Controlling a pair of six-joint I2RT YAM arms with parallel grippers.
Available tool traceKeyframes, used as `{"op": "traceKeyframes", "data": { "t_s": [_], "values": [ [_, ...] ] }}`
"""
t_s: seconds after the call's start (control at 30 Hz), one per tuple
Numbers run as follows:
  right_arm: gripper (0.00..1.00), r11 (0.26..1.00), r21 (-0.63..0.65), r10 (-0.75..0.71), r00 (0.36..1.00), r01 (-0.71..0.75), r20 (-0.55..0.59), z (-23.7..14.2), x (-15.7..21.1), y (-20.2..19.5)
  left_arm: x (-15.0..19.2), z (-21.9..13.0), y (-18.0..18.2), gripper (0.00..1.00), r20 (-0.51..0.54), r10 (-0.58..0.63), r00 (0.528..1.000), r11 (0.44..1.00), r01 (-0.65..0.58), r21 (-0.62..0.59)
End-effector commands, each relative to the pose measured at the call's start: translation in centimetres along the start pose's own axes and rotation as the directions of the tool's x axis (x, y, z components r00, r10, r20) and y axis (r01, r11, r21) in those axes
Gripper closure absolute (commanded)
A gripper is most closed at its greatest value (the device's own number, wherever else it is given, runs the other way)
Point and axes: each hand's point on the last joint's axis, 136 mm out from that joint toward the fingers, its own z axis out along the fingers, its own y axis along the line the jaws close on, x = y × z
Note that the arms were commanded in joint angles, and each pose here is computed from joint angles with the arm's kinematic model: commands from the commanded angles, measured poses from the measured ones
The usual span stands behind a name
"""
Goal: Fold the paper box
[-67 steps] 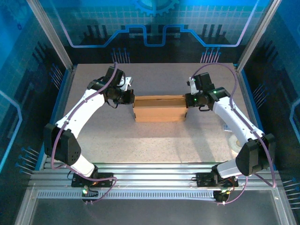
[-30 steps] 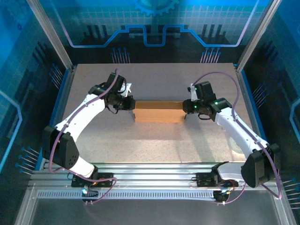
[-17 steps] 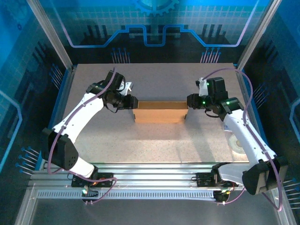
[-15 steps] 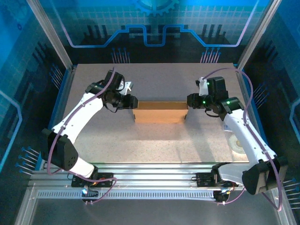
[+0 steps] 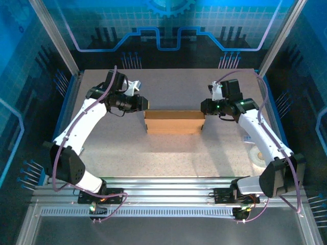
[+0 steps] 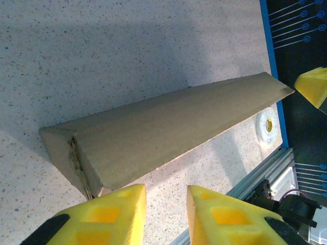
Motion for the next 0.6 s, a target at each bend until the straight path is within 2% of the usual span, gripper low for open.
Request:
{"op": "traceKeyframes", "data": {
  "t_s": [0.0, 0.27, 0.57],
  "values": [
    [0.92, 1.000, -0.024, 0.006, 1.000, -0.005, 0.019, -0.2, -0.8, 0.1, -1.0, 0.5, -0.4, 0.75, 0.017, 0.029, 0.999, 0.999, -0.030, 0.031],
    [0.94, 1.000, -0.024, 0.017, 1.000, -0.017, -0.001, 0.5, -0.4, -0.3, -1.2, 1.5, 0.4, 0.77, 0.009, 0.029, 1.000, 0.999, -0.029, 0.021],
    [0.95, 1.000, -0.014, 0.021, 1.000, -0.021, -0.024, 1.0, 0.4, -0.7, 0.1, 2.3, 1.3, 0.77, -0.041, -0.004, 0.999, 1.000, 0.005, 0.012]
  ]
}}
